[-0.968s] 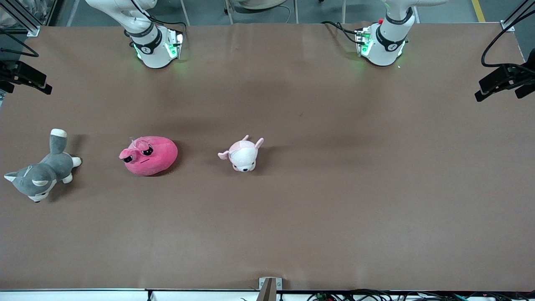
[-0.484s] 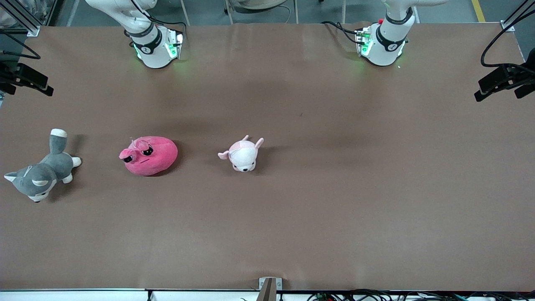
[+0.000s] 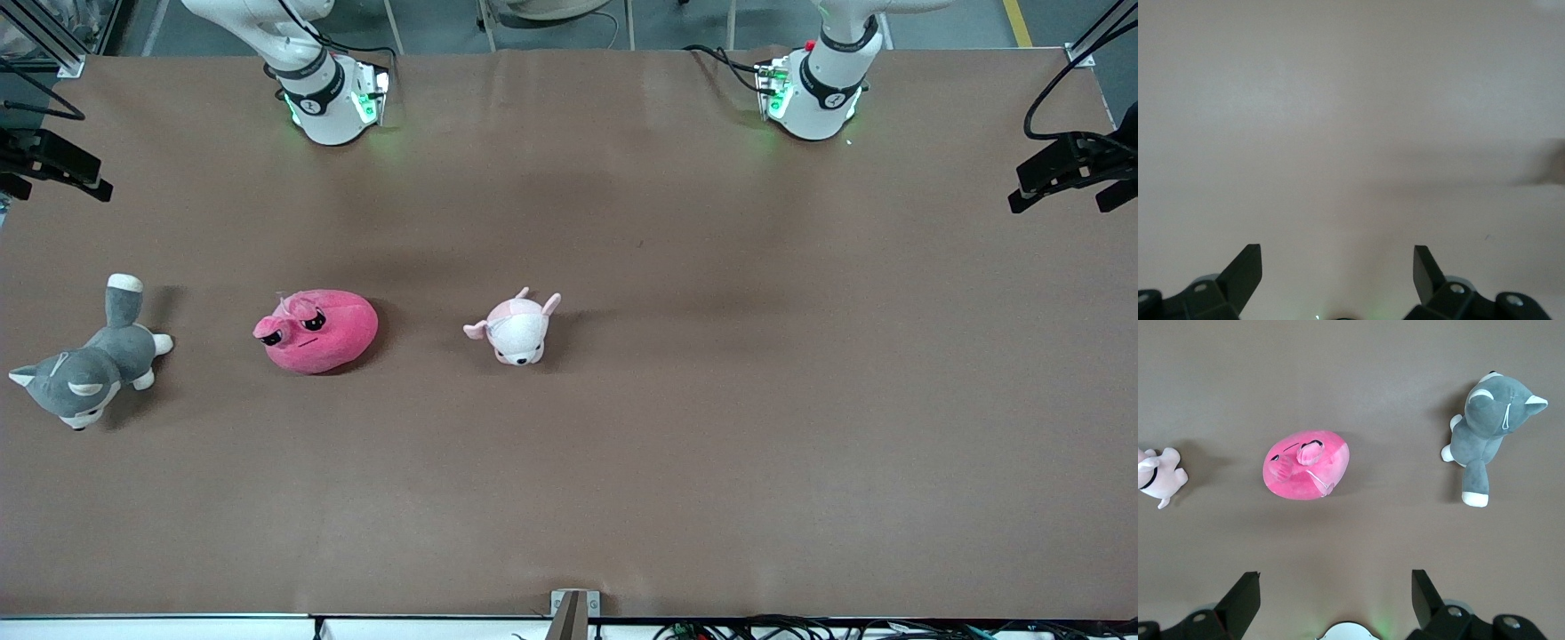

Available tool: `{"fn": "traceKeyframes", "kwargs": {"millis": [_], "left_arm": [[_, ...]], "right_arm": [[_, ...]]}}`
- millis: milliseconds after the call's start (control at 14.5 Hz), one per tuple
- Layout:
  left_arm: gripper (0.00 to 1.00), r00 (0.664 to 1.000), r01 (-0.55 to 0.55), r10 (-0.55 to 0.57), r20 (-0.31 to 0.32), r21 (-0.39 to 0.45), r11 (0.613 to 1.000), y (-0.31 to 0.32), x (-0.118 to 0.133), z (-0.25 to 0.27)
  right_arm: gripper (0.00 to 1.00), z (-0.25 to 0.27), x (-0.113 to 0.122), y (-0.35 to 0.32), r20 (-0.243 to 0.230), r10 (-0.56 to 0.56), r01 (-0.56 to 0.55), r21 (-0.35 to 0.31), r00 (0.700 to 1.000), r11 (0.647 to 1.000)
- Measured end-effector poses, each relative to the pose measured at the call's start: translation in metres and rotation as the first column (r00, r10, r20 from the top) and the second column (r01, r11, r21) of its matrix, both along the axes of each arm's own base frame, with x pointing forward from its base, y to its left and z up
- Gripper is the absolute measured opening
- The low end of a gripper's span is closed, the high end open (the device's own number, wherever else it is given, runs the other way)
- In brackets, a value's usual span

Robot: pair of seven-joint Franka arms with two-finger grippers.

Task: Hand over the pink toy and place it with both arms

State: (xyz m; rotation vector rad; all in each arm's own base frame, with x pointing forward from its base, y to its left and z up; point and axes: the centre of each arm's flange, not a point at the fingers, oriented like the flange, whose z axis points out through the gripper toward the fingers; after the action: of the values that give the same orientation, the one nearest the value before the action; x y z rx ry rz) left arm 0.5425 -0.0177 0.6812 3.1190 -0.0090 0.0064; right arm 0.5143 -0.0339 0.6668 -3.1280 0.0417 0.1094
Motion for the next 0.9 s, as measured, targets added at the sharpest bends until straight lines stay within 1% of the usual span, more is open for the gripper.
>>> {"fn": "traceKeyframes", "kwargs": {"millis": [622, 899], "left_arm": [[1.0, 1.0, 0.002, -0.002, 0.0, 0.0, 1.0, -0.0001, 0.0, 0.0], [1.0, 1.0, 0.002, -0.002, 0.0, 0.0, 1.0, -0.0001, 0.0, -0.0002]], "right_arm": [[1.0, 0.004, -0.0019, 0.0045, -0.001, 0.018, -0.018, 0.003, 1.0, 1.0], [1.0, 0.004, -0.0019, 0.0072, -0.001, 0.021, -0.021, 0.025, 1.0, 0.999]]}}
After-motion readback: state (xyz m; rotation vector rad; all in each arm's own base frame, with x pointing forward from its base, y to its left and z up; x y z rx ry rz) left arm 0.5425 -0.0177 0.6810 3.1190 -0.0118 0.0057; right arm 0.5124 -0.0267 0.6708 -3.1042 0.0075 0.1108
